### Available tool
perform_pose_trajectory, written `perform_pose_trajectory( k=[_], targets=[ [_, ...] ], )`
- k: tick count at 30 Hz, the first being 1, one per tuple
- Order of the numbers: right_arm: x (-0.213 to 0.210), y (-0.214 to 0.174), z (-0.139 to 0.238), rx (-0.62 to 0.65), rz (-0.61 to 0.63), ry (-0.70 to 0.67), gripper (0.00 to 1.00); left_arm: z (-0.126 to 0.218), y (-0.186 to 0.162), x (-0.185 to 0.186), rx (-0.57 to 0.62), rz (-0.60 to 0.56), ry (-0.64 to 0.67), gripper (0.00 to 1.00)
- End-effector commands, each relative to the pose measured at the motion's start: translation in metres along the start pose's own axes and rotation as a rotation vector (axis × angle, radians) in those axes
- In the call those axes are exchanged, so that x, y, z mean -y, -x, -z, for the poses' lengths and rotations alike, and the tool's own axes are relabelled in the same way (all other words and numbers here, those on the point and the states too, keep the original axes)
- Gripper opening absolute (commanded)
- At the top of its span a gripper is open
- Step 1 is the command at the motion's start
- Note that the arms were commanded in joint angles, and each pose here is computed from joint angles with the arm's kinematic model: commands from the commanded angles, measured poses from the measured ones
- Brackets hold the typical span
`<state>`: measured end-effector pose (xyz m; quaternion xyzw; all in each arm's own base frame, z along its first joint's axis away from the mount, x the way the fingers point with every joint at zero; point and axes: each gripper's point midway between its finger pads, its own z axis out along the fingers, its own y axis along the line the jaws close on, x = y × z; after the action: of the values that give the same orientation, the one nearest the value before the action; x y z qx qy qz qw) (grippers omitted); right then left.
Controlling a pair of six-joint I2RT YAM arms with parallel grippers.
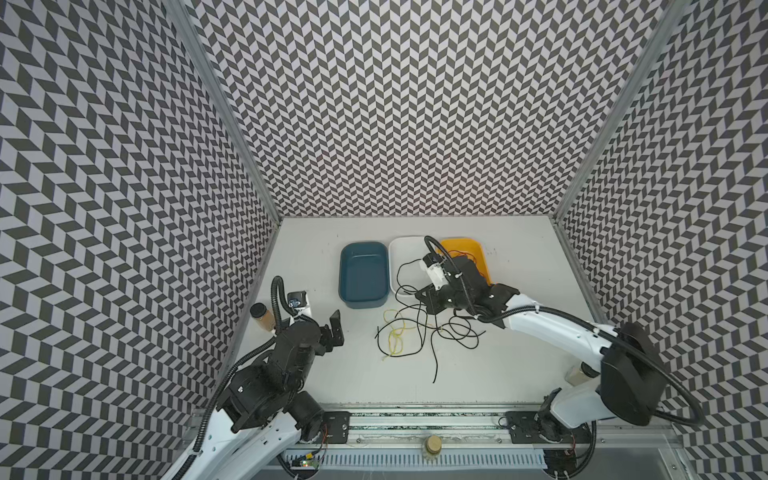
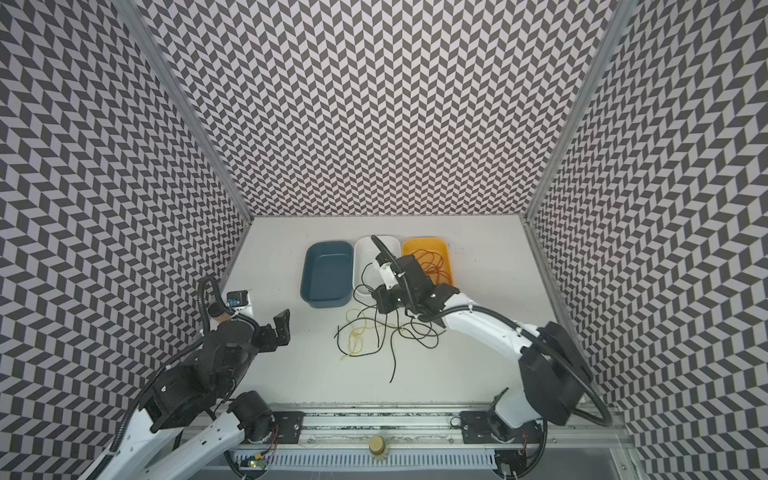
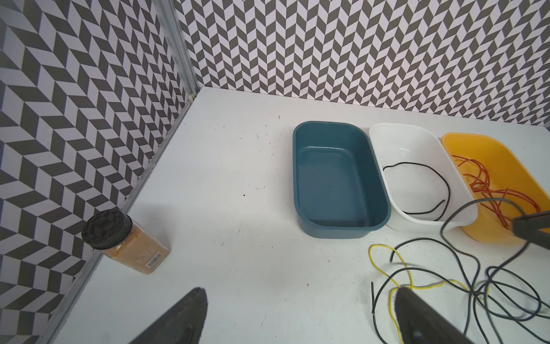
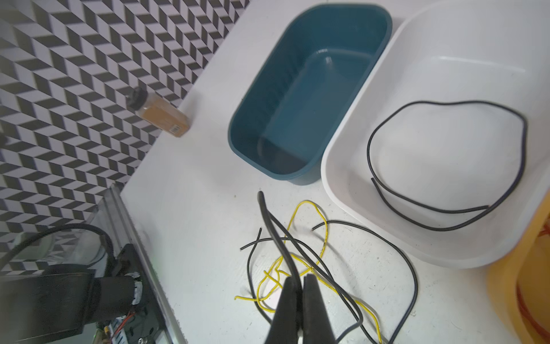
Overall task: Untangle the cables
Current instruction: 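Close the right gripper on a black wire in the pile, then lift the black wire high with the right gripper, pulling it free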
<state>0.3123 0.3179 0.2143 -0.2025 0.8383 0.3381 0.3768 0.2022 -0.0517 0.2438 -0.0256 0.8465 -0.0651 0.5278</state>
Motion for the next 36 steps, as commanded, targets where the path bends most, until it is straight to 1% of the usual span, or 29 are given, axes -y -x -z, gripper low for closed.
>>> perform_pose_trajectory(
  k=[1, 8, 12, 15, 25, 36],
  targets=[
    [-0.014, 0.011, 0.026, 0.043, 0.043, 0.019, 0.00, 0.000, 0.002, -0.001, 0.006, 0.018, 0.008, 1.00],
    [-0.046, 0.052, 0.086, 0.162, 0.093, 0.054, 0.00, 0.000, 0.002, 0.000, 0.007, 0.020, 0.003, 1.00],
    [-0.068, 0.074, 0.117, 0.249, 0.120, 0.098, 0.00, 0.000, 0.002, 0.000, 0.006, 0.020, 0.000, 1.00],
    [-0.084, 0.085, 0.135, 0.271, 0.144, 0.124, 0.00, 0.000, 0.002, 0.001, 0.005, 0.020, -0.002, 1.00],
    [-0.126, 0.120, 0.186, 0.341, 0.194, 0.201, 0.00, -0.002, 0.000, 0.003, -0.007, 0.015, -0.009, 1.00],
    [-0.149, 0.156, 0.229, 0.431, 0.254, 0.217, 0.00, -0.003, -0.001, 0.004, -0.012, 0.014, -0.011, 1.00]
  ],
)
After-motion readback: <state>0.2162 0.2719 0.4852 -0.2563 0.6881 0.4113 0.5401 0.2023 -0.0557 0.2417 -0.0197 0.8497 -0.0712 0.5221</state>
